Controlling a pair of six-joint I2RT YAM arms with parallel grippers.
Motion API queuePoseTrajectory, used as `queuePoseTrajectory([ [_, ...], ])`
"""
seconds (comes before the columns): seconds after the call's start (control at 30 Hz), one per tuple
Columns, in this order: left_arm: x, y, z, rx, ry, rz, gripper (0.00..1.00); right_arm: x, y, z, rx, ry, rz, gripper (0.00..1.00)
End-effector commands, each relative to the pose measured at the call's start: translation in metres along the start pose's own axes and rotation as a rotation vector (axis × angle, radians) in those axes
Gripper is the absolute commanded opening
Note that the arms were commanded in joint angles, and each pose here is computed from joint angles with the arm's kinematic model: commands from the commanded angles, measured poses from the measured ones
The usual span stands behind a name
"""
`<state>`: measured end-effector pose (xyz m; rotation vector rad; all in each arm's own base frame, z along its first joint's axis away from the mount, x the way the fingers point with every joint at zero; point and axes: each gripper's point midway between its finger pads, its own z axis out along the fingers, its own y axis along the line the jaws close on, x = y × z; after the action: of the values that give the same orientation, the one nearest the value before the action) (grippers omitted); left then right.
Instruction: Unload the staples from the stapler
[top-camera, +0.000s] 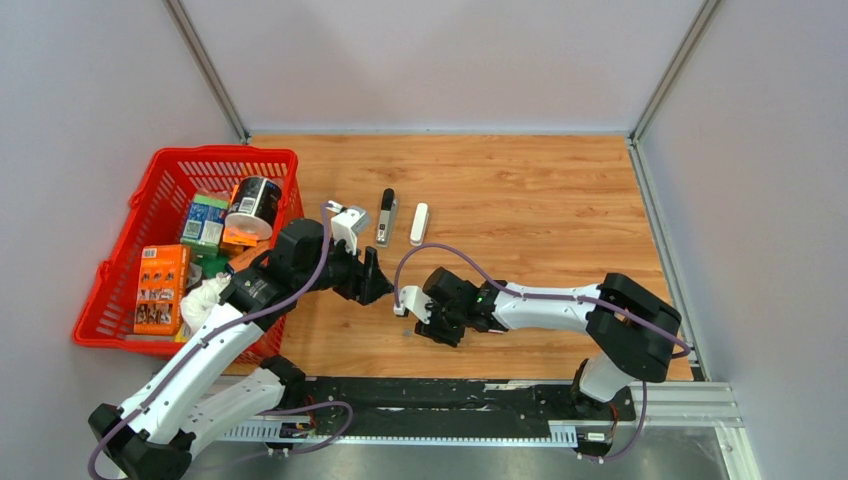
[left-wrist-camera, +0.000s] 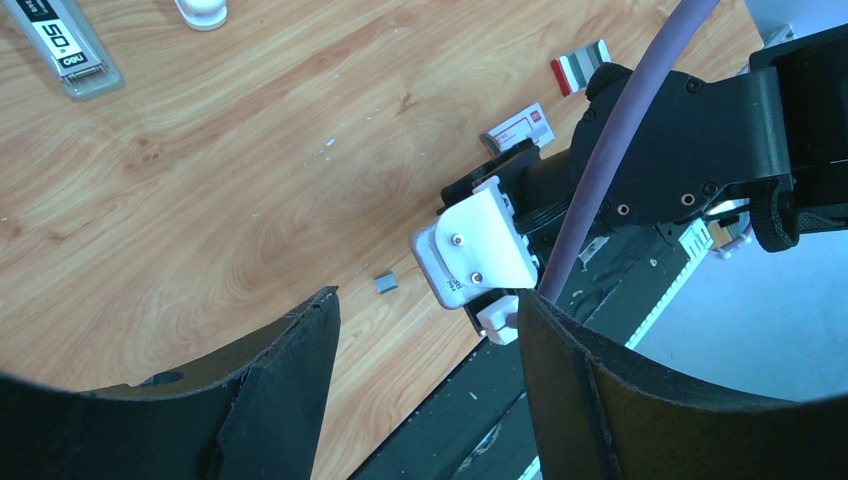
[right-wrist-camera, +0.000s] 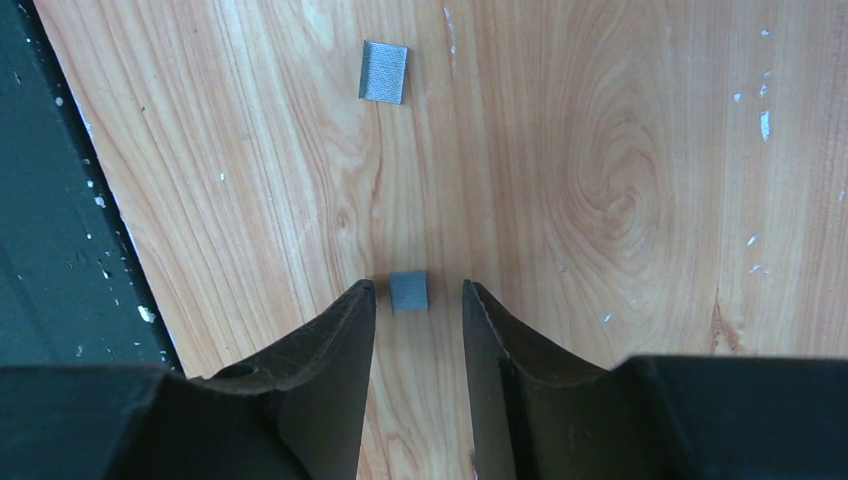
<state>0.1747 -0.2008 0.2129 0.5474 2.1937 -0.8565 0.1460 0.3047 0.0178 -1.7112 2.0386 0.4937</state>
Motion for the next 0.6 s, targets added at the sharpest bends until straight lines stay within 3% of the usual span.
queuePoseTrajectory([
  [0.0, -0.0042, -0.0048, -0.0045, 0.021, -0.019, 0.022, 0.73, 0.009, -0.0041, -0.0053, 0.026, 0.049, 0.029, 0.41],
  [0.57, -0.0034, -0.005, -0.0047, 0.022, -0.019, 0.021, 0.73, 0.0114, 0.0015, 0.0038, -0.01, 0.079, 0.049, 0.27],
])
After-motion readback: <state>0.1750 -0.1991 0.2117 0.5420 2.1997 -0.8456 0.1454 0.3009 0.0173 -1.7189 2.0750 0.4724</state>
